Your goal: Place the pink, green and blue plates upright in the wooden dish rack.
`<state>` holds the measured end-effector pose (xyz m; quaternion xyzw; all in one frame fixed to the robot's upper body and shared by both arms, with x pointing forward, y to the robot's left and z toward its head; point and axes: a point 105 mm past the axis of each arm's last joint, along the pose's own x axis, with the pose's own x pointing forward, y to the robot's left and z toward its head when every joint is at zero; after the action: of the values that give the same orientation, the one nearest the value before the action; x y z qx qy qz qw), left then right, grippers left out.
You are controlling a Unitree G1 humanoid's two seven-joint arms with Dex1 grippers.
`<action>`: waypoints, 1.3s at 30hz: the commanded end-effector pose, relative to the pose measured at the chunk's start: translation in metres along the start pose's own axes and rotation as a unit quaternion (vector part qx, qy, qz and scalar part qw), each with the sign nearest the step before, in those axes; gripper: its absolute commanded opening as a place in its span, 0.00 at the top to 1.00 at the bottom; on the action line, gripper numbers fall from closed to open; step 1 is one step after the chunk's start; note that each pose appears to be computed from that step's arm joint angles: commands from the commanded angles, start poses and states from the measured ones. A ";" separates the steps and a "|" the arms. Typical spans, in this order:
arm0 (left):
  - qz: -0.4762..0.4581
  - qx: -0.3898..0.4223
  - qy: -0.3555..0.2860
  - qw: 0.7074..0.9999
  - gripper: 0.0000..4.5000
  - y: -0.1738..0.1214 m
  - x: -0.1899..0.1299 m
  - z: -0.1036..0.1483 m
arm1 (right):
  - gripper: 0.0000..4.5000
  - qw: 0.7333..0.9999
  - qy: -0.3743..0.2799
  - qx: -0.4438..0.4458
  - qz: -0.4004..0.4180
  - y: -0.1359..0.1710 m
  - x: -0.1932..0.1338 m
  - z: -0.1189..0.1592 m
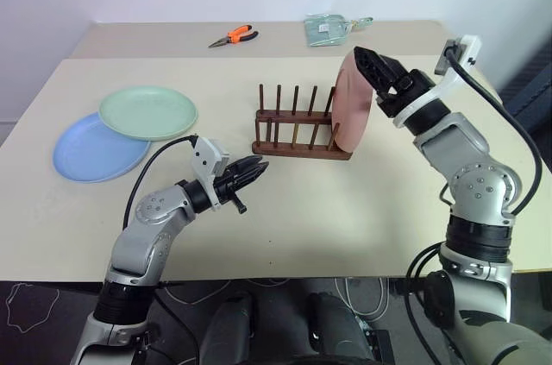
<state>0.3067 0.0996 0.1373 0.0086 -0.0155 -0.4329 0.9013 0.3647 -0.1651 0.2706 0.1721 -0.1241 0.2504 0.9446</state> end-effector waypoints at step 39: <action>0.482 -0.275 -0.158 0.816 0.99 0.187 -0.084 0.064 | 0.00 0.876 0.053 -0.354 0.323 0.135 -0.014 -0.061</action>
<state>0.4017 0.2920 0.1687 -0.3363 0.0225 0.1181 0.9341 0.2966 -0.0332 0.2306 -0.2384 -0.1746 0.5035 0.8119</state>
